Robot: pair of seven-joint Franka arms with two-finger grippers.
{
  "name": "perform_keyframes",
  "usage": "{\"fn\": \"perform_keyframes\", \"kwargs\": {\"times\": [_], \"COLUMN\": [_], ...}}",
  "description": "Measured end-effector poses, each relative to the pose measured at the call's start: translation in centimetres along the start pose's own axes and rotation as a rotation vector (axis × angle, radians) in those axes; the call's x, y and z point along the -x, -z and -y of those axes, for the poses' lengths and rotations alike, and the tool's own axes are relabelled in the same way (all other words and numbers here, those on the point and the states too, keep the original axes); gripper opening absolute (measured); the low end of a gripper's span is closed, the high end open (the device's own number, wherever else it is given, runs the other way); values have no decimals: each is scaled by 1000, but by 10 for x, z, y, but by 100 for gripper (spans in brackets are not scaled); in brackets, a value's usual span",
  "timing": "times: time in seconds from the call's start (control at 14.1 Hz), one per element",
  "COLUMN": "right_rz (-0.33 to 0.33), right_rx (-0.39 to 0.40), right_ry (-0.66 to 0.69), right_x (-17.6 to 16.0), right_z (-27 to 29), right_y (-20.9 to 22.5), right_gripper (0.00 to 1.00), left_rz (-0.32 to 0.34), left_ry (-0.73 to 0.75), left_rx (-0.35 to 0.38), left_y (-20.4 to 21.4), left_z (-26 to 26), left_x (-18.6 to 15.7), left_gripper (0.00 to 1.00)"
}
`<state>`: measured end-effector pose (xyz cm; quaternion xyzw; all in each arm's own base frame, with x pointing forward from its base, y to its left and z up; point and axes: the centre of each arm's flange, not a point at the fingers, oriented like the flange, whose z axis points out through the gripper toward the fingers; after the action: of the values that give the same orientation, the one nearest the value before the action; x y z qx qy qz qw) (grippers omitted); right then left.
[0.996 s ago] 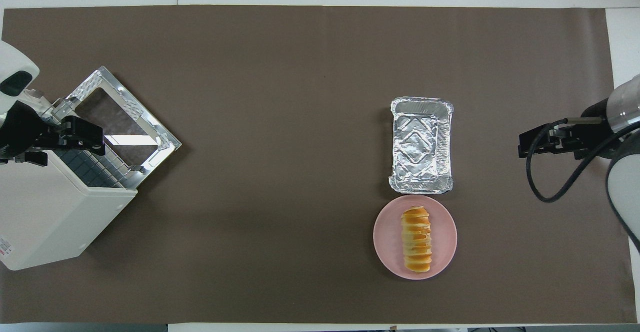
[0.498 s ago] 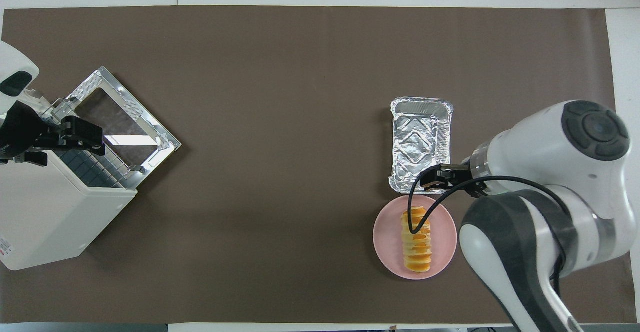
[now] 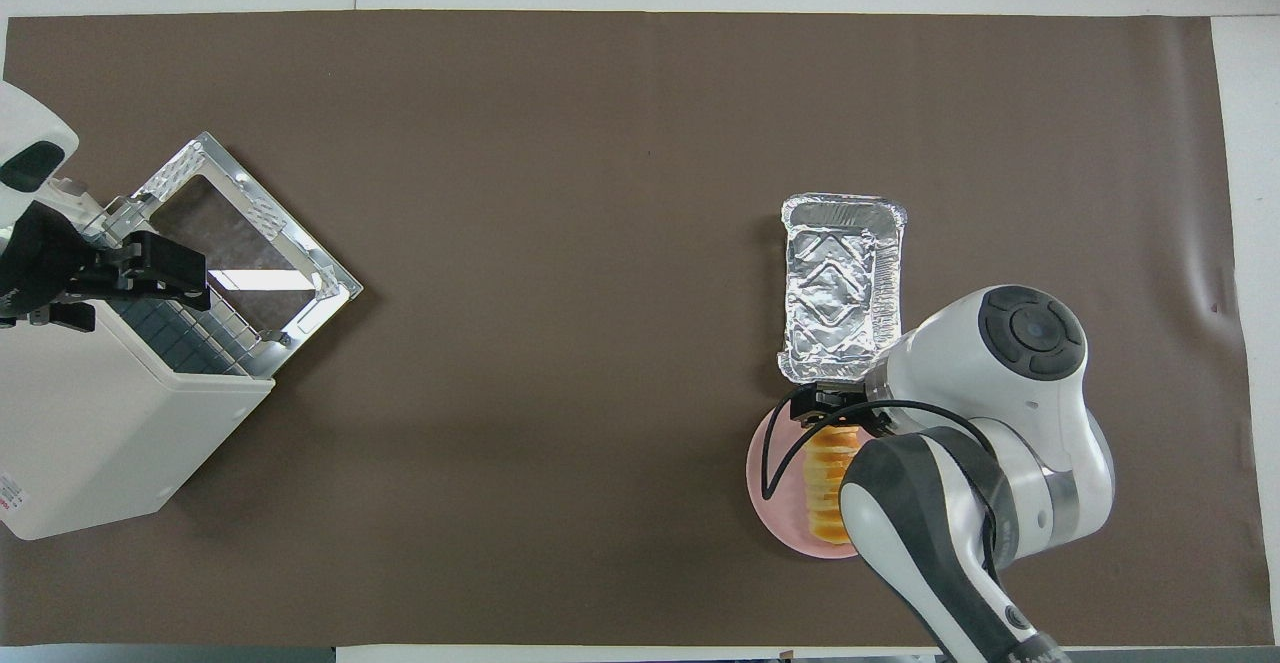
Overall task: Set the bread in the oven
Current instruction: 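Lower the right gripper and grasp the bread roll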
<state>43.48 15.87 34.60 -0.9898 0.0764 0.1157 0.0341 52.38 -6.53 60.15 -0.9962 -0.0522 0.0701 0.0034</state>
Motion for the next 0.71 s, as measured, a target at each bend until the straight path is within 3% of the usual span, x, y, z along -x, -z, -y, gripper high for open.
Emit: {"fn": "perform_keyframes", "kwargs": {"times": [0.43,0.64,0.71], "right_rz": [7,-1,-5], "right_rx": [-38,-38,-38], "right_ry": [-39,-64,-68], "right_x": [16,21,22], "right_z": [-7,-6,-7], "right_y": [-35,-39,-40], "right_gripper": [96,69,53], "left_rz": [0,0,0], "left_ry": [0,0,0], "left_rx": [0,0,0], "left_y": [0,0,0], "left_z": [0,0,0], "left_x": [0,0,0], "left_gripper": [100,100,100]}}
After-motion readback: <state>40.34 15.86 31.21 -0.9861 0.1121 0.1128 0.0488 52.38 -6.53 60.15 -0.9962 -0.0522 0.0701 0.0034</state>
